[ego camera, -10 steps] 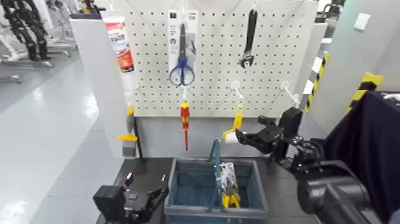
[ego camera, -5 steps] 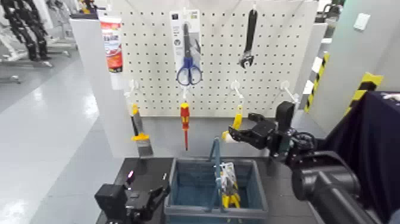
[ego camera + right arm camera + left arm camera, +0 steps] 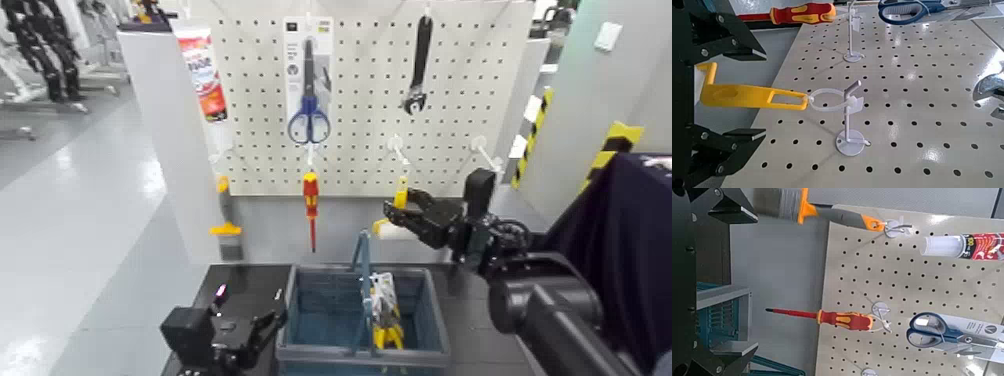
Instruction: Put the yellow roller into the crate.
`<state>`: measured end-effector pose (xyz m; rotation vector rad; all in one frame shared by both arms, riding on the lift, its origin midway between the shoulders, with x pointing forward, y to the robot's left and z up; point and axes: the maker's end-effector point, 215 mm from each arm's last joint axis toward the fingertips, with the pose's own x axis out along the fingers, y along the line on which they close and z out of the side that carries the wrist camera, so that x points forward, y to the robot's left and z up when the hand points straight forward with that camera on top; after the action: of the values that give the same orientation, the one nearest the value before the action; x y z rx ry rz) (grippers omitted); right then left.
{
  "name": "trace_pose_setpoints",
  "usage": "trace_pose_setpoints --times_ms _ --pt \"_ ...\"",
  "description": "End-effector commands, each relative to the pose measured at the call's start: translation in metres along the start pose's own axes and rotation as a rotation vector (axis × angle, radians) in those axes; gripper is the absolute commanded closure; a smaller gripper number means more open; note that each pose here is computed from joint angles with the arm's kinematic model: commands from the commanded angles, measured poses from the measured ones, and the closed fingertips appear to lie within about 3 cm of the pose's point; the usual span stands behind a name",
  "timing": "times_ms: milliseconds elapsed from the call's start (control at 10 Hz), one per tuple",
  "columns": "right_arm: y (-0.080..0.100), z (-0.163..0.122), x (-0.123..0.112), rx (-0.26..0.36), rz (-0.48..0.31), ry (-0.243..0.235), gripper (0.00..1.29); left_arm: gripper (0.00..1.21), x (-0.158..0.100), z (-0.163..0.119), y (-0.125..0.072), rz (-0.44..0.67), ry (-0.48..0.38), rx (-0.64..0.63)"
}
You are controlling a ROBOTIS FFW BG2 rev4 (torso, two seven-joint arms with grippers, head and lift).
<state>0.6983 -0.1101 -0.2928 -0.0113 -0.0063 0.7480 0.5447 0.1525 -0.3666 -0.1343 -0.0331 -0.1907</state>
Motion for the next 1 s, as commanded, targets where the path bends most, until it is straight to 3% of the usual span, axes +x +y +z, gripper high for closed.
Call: trace_pose_setpoints --times_ms 100,1000 --pt "0.003 -0.001 0.001 0.002 0.006 0.003 1.26 0.17 -0.001 -0.001 0.001 0.002 0.0 -0.001" --pt "0.008 0.01 -0.007 0.017 0.008 -0.056 1.26 0.17 -0.004 -0.005 0.005 0.016 0.006 -0.009"
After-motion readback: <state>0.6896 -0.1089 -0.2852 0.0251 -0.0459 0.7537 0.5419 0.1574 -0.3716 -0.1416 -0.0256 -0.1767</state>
